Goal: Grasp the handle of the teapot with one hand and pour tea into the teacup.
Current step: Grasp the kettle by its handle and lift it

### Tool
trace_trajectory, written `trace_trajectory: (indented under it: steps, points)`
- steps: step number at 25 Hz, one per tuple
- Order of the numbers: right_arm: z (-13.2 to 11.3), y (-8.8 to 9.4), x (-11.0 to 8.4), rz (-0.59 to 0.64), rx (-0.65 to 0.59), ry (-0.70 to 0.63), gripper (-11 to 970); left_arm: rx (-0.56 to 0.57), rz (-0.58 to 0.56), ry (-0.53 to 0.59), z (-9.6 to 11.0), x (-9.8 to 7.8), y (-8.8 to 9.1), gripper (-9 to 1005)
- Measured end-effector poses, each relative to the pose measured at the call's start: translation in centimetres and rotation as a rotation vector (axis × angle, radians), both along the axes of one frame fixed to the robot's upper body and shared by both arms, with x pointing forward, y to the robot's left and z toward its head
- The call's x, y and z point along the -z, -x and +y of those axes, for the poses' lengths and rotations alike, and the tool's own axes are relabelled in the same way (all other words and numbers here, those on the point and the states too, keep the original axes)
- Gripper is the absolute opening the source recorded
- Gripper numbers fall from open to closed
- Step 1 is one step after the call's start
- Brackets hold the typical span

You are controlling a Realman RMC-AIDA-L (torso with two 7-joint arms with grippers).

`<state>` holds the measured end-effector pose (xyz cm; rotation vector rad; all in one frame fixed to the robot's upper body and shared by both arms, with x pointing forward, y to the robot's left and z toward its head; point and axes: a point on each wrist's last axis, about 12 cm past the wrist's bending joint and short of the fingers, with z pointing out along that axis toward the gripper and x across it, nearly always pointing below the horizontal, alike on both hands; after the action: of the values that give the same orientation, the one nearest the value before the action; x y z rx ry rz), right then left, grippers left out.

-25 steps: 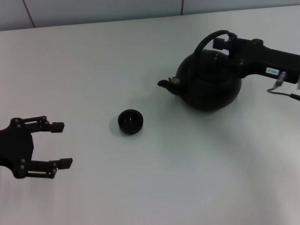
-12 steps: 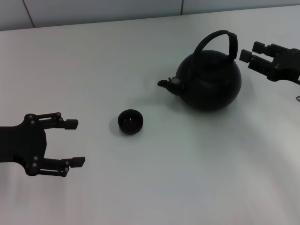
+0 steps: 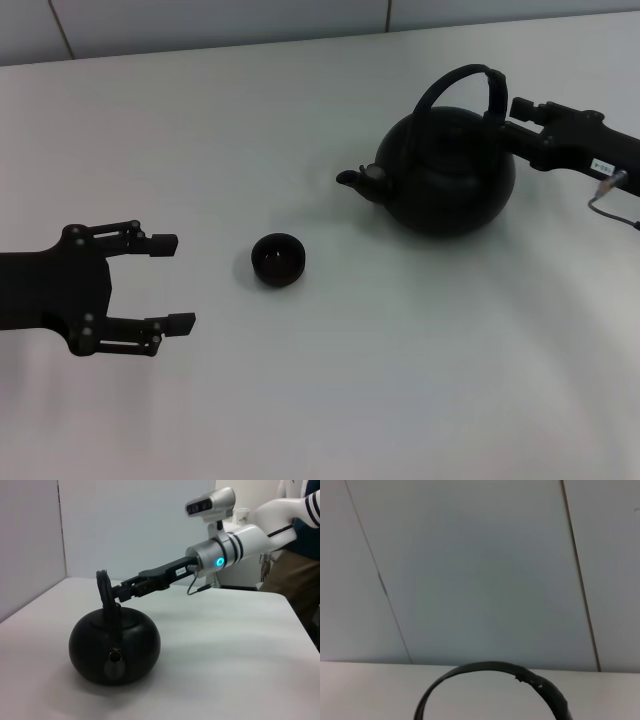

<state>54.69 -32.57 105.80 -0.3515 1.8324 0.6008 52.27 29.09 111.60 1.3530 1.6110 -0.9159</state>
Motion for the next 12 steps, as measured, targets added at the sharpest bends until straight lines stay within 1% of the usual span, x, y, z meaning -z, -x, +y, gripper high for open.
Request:
trace_trajectory:
  steps: [2,5,8,9,10,12]
  points:
    - [0.1,-0.2,0.1,0.003,0.005,0.004,476,-0.002,0.003,0.003,0.0,0.0,0.0,860]
    - [0.5,-1.1,0.2,0.015,0.023,0.015,475,-0.007,0.012,0.005,-0.1,0.2,0.0,860]
    - [0.7,-1.5,0.1,0.016,0.027,0.019,475,-0.018,0.018,0.004,-0.2,0.4,-0.1,860]
    - [1.0,-1.9,0.1,0.019,0.032,0.023,475,-0.018,0.018,0.004,-0.2,0.4,-0.1,860]
    - [1.0,-1.9,0.1,0.019,0.032,0.023,475,-0.018,0.018,0.004,-0.2,0.4,-0.1,860]
    - [1.2,-2.2,0.2,0.024,0.038,0.026,474,-0.048,0.020,0.000,-0.3,0.7,-0.4,860]
